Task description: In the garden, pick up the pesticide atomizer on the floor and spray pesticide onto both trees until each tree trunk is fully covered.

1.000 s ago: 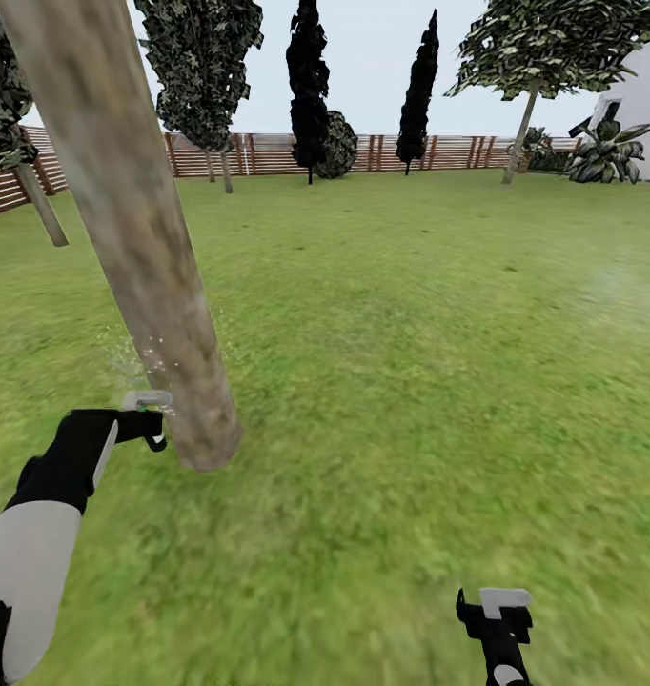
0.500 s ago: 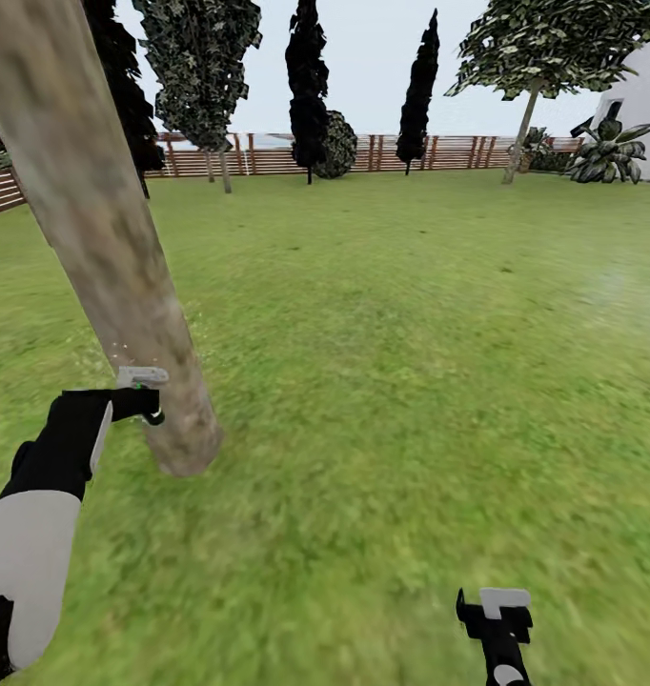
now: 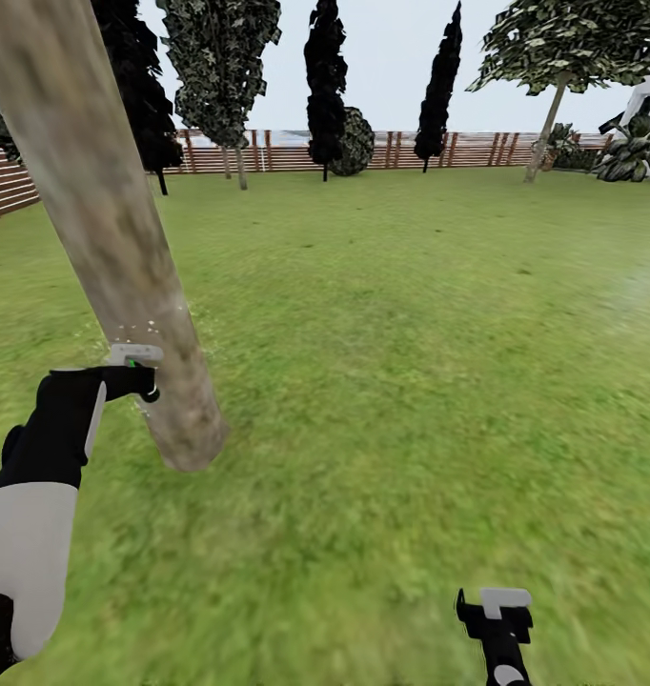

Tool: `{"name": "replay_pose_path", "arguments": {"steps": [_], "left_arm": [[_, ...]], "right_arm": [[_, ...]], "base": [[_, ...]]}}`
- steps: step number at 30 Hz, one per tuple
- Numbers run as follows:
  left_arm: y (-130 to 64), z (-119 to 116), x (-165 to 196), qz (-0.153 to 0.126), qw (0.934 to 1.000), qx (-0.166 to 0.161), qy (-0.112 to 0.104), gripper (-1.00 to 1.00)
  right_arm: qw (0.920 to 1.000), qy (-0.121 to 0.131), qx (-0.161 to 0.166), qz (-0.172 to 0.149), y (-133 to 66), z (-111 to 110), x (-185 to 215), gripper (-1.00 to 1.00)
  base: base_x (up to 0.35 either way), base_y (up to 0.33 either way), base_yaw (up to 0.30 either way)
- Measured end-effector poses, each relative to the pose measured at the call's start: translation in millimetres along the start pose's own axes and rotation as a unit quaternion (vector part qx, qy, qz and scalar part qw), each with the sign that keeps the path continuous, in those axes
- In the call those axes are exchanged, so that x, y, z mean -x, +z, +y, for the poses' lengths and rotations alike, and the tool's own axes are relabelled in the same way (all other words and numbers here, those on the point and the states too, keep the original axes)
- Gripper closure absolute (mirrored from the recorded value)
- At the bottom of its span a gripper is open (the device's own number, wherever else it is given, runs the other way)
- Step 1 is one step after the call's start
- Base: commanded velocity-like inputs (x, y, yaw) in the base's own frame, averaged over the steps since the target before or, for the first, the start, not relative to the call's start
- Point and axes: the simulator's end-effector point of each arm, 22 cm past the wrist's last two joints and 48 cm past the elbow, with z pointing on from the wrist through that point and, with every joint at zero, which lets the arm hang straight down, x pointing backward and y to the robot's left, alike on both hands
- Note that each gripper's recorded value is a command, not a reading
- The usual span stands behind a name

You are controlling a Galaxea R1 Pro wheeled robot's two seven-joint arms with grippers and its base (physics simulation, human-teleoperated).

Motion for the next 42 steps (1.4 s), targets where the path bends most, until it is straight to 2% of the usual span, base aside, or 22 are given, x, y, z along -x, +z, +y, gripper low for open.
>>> {"name": "replay_pose_path", "arguments": {"steps": [2,4,7,11,14,17,19,20,24,26,34,40,41,42], "left_arm": [[0.3,2,-1,0.001,1.0000,0.005,0.001,1.00],[3.7,18,-17,0.017,0.9993,0.032,0.000,1.00],[14.4,25,-64,0.062,0.9971,0.044,-0.006,1.00],[25.3,18,-133,0.124,0.9912,0.045,-0.009,1.00],[23.8,19,-123,0.110,0.9928,0.047,-0.008,1.00],[9.5,24,-56,0.044,0.9975,0.055,-0.009,1.00],[6.3,25,-43,0.032,0.9979,0.057,-0.008,1.00],[7.8,20,-47,0.035,0.9980,0.052,-0.008,1.00],[13.7,-11,-115,0.078,0.9964,0.031,-0.003,1.00],[11.3,-1,-105,0.073,0.9965,0.042,-0.004,1.00],[3.7,2,-65,0.051,0.9974,0.051,0.000,1.00],[-1.5,-3,-56,0.050,0.9976,0.047,-0.005,1.00],[-8.3,-4,-84,0.117,0.9917,0.048,-0.019,1.00],[-9.2,-6,-88,0.128,0.9905,0.047,-0.021,1.00]], "right_arm": [[1.0000,0.000,0.000,0.000,0.1,0,1,-1.00],[1.0000,0.000,0.000,0.000,0.1,0,0,-1.00],[1.0000,0.000,0.001,0.000,0.0,1,1,-1.00],[1.0000,0.001,0.001,0.000,-0.3,1,0,-1.00],[1.0000,0.001,0.001,-0.001,-0.2,1,1,-1.00],[1.0000,0.001,0.001,-0.001,-0.2,1,1,-1.00],[1.0000,0.001,0.001,-0.001,-0.1,1,1,-1.00],[1.0000,0.001,0.000,0.000,0.0,1,1,-1.00],[1.0000,0.000,0.000,0.000,-0.1,1,0,-1.00],[0.9999,0.000,0.008,0.008,-4.9,11,-7,-1.00],[0.9994,0.015,0.027,0.014,-15.2,43,-7,-1.00],[0.9994,0.015,0.027,0.014,-15.2,44,-7,-1.00],[0.9994,0.015,0.027,0.014,-15.2,44,-7,-1.00],[0.9994,0.015,0.027,0.014,-15.3,44,-7,-1.00]], "base": [[-0.004,-0.267,0.000],[0.072,-0.240,0.080],[0.227,-0.165,0.223],[0.123,-0.040,0.274],[0.009,-0.002,0.277],[0.001,0.000,0.277],[0.000,0.000,0.120],[0.036,-0.023,0.029],[0.129,-0.100,0.006],[0.000,0.000,0.000],[-0.132,-0.053,0.000],[-0.165,-0.219,0.061],[0.025,-0.270,0.252],[0.081,-0.267,0.221]]}}
